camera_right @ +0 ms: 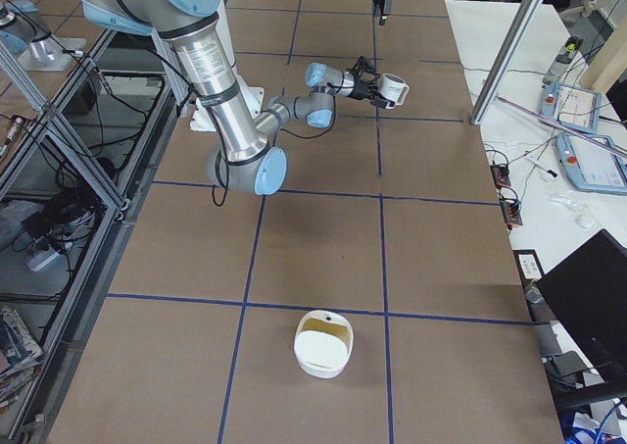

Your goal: Left arm hands cup to right arm to dump lemon

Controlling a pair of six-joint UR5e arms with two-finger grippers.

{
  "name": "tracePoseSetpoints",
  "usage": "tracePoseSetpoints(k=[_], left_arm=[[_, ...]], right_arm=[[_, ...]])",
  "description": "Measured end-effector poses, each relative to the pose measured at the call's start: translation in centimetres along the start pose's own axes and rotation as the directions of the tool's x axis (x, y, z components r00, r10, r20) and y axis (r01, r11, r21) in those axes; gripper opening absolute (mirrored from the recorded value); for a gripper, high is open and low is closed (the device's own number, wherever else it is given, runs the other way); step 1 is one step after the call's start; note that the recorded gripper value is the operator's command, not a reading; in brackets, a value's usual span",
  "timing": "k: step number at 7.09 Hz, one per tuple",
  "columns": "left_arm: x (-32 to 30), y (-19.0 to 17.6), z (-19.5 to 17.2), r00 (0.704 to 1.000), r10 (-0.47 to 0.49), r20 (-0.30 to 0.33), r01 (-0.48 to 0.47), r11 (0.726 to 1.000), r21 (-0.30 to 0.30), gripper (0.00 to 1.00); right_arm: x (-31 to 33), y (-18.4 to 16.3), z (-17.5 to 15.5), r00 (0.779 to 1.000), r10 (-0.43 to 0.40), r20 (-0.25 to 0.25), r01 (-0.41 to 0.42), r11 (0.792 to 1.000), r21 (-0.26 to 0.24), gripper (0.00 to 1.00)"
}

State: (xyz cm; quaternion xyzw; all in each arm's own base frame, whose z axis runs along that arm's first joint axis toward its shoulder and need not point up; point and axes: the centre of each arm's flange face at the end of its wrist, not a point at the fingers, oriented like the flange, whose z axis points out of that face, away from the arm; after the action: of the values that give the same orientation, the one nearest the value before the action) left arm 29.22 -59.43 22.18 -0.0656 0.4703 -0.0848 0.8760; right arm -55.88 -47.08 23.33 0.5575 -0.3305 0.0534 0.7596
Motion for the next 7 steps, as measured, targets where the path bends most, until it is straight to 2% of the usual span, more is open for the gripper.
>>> tracePoseSetpoints(k=[3,6,7], left_arm=[[5.4,3.2,1.8,0.999,-0.041,-0.024,0.04,0.998,-0.041,0.97],[8.9,3.7,2.2,0.997,-0.067,-0.031,0.066,0.996,-0.054,0.93],[9.8,3.7,2.8,0.997,-0.069,-0.031,0.067,0.996,-0.062,0.89]], right_arm=[[-6.3,-0.2,-2.5,1.0,-0.003,-0.012,0.003,1.0,0.016,0.41],[-8.8,0.9,-3.9,1.0,-0.031,-0.004,0.031,0.999,0.009,0.52],[-9.8,0.5,-4.1,0.999,-0.038,-0.005,0.038,0.999,0.006,0.54]])
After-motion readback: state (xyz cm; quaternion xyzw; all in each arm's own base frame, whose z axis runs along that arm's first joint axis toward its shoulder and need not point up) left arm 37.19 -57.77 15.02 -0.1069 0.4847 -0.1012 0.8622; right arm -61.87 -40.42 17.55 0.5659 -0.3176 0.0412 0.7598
